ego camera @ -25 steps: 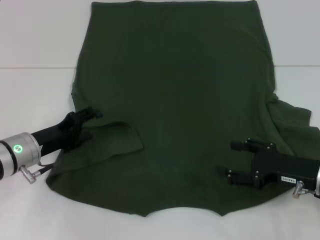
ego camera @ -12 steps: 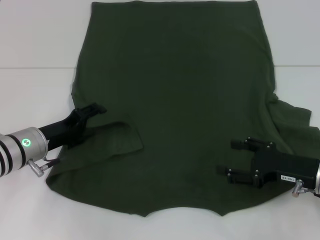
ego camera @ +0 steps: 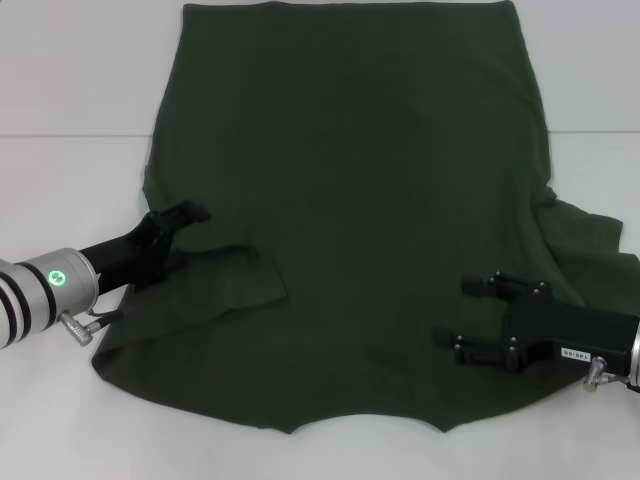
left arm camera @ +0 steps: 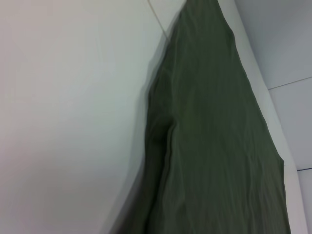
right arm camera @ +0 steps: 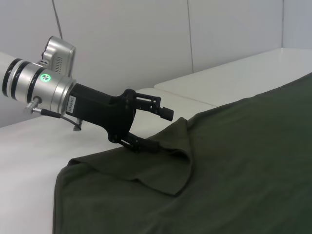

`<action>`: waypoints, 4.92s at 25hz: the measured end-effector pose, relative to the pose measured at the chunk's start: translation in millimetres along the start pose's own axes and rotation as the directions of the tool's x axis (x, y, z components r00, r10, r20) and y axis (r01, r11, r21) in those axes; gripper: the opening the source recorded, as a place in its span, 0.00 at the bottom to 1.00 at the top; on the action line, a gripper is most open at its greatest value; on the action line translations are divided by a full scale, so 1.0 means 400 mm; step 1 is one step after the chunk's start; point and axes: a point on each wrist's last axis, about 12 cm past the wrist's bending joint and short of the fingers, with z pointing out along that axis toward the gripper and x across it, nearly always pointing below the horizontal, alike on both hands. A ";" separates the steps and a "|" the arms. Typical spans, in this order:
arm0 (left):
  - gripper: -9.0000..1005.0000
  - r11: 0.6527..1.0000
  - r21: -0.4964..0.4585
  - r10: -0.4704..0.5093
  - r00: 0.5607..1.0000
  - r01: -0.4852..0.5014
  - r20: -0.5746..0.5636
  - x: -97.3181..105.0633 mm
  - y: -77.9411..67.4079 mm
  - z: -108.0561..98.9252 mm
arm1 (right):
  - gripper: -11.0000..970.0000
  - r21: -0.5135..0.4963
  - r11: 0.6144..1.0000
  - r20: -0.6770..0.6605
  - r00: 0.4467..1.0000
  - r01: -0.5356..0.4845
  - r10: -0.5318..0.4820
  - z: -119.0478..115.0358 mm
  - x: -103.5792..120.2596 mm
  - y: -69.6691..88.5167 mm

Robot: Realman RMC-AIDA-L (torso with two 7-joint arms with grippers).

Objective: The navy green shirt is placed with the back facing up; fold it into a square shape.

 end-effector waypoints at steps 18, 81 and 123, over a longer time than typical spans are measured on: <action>0.86 0.999 0.002 0.048 0.999 -0.048 -0.004 0.002 -0.061 0.058 | 0.92 -0.007 1.000 -0.002 1.000 0.002 -0.002 0.004 -0.002 0.001; 0.86 0.240 0.416 0.939 0.319 -0.877 0.131 0.095 0.051 -0.261 | 0.92 0.584 0.529 -0.055 0.621 -0.615 0.782 -0.290 -0.198 -0.216; 0.86 0.249 0.418 0.919 0.349 -0.873 0.182 0.101 0.055 -0.288 | 0.77 0.656 0.676 -0.314 0.693 -0.335 0.648 -0.074 -0.183 -0.254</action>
